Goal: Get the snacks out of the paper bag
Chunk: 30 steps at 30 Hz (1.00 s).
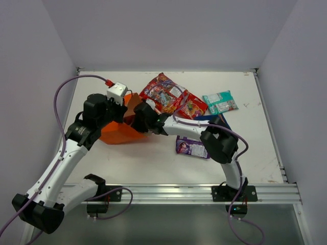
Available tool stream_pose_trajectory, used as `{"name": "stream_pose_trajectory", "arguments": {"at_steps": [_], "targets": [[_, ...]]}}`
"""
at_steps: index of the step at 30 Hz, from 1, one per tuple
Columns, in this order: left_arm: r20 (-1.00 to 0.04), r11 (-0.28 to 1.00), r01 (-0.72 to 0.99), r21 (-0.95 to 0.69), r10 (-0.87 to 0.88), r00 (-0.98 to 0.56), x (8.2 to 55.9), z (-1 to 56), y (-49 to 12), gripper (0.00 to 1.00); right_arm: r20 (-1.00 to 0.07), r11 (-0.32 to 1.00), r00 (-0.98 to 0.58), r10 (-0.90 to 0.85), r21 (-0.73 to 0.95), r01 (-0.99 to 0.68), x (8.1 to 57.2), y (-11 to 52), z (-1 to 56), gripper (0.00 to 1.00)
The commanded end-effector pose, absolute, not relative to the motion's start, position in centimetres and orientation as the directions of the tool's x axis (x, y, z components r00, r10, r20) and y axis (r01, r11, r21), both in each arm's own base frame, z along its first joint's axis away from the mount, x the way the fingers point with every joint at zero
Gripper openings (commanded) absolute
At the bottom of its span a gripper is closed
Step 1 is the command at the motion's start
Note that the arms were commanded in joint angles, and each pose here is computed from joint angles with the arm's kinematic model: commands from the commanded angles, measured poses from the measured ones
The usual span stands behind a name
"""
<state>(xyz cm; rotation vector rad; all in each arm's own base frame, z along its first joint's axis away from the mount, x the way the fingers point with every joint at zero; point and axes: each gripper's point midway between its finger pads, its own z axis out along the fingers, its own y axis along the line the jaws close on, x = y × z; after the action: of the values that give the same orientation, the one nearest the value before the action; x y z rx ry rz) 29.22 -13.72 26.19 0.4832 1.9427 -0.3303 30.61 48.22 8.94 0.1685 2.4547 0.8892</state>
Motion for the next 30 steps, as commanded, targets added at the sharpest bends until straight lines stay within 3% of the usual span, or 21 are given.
{"name": "stream_pose_trajectory", "arguments": {"at_steps": [1,10,20,24,30], "targets": [[-0.953,0.903,0.430,0.006,0.135,-0.270,30.2,28.7,-13.3,0.00,-0.518,0.676,-0.810,0.276,0.704,-0.219,30.2,48.9,16.4,0.00],[-0.914,0.954,0.294,0.060,0.171,-0.368,31.3,25.0,-10.8,0.00,-0.686,0.565,-0.650,0.327,0.693,-0.447,29.8,46.7,28.6,0.00],[-0.908,0.978,0.171,0.119,0.177,-0.381,32.8,25.8,-8.8,0.00,-0.827,0.594,-0.438,0.353,0.560,-0.578,28.4,39.4,39.8,0.00],[-0.906,0.980,0.122,0.160,0.195,-0.377,33.4,26.3,-7.8,0.00,-0.858,0.616,-0.364,0.362,0.513,-0.597,27.6,34.5,43.3,0.00],[-0.915,0.983,0.059,0.172,0.181,-0.360,34.4,27.6,-6.7,0.00,-0.888,0.731,-0.356,0.291,0.447,-0.516,27.4,28.1,42.0,0.00]]}}
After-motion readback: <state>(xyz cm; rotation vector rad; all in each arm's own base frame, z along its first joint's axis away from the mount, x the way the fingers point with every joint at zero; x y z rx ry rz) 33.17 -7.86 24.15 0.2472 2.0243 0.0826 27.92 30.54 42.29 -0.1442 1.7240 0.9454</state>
